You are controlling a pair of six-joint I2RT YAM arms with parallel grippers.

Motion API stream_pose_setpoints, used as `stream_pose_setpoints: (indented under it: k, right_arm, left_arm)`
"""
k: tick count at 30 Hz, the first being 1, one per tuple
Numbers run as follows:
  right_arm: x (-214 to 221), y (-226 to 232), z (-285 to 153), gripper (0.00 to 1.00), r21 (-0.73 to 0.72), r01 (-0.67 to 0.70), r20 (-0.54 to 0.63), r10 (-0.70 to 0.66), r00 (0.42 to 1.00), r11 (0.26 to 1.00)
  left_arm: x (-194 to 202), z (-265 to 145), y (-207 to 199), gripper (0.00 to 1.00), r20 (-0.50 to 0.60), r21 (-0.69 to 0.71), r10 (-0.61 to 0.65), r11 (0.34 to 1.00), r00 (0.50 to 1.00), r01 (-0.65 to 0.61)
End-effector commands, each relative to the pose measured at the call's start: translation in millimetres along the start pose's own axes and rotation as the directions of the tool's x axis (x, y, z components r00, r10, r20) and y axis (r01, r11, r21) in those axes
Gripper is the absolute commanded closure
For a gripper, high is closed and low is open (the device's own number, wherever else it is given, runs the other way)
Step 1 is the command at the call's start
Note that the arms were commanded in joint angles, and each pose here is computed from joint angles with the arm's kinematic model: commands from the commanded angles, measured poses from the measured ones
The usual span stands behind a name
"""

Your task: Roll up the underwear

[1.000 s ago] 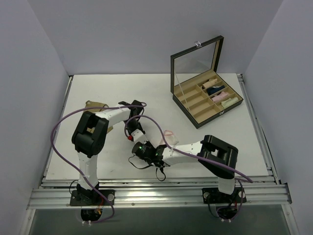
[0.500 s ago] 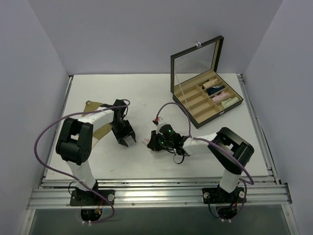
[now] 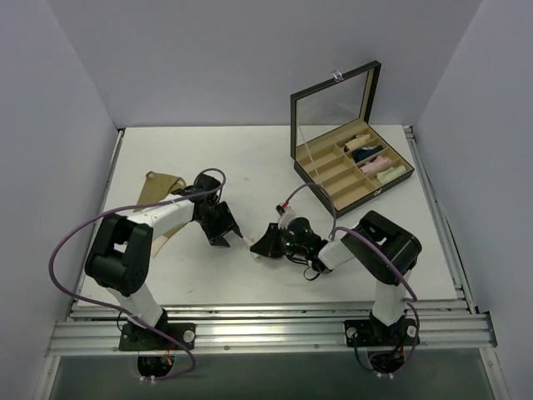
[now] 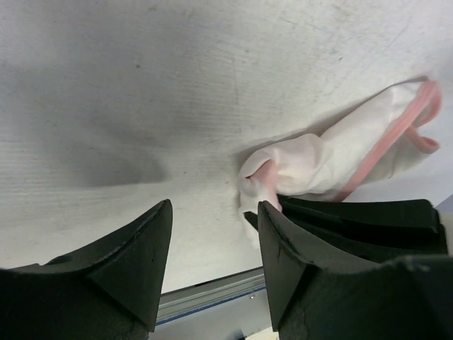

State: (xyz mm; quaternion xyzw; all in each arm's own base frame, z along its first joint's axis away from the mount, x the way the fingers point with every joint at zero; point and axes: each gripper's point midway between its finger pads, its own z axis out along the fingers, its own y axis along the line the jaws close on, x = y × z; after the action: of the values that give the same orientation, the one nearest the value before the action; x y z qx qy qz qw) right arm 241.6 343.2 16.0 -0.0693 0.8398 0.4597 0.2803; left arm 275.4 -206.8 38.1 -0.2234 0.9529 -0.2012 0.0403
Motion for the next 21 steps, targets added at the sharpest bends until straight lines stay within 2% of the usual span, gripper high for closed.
stream_pose_setpoints:
  k: [1, 15, 19, 21]
  right_arm:
    - [39.4, -28.4, -10.5, 1.00, 0.085, -0.059, -0.085, 0.066, 0.994, 0.995]
    - [42.4, -38.0, -16.8, 1.00, 0.135, -0.012, -0.073, 0.022, 0.997, 0.991]
    - [42.6, -40.5, -18.1, 1.00, 0.151, 0.005, -0.082, 0.008, 0.997, 0.989]
    - [40.1, -38.8, -18.3, 1.00, 0.151, 0.021, -0.084, -0.009, 0.996, 0.988]
  left_arm:
    - [-9.5, -8.6, -22.6, 0.40, 0.070, 0.082, -0.007, 0.997, 0.998, 0.001]
    - [9.5, 22.3, -45.6, 0.43, -0.011, 0.101, 0.095, 0.990, 0.995, -0.094]
    - [13.7, 30.1, -49.6, 0.49, -0.034, 0.115, 0.126, 0.986, 0.991, -0.122]
    - [16.3, 31.8, -51.2, 0.59, -0.040, 0.122, 0.142, 0.983, 0.989, -0.136]
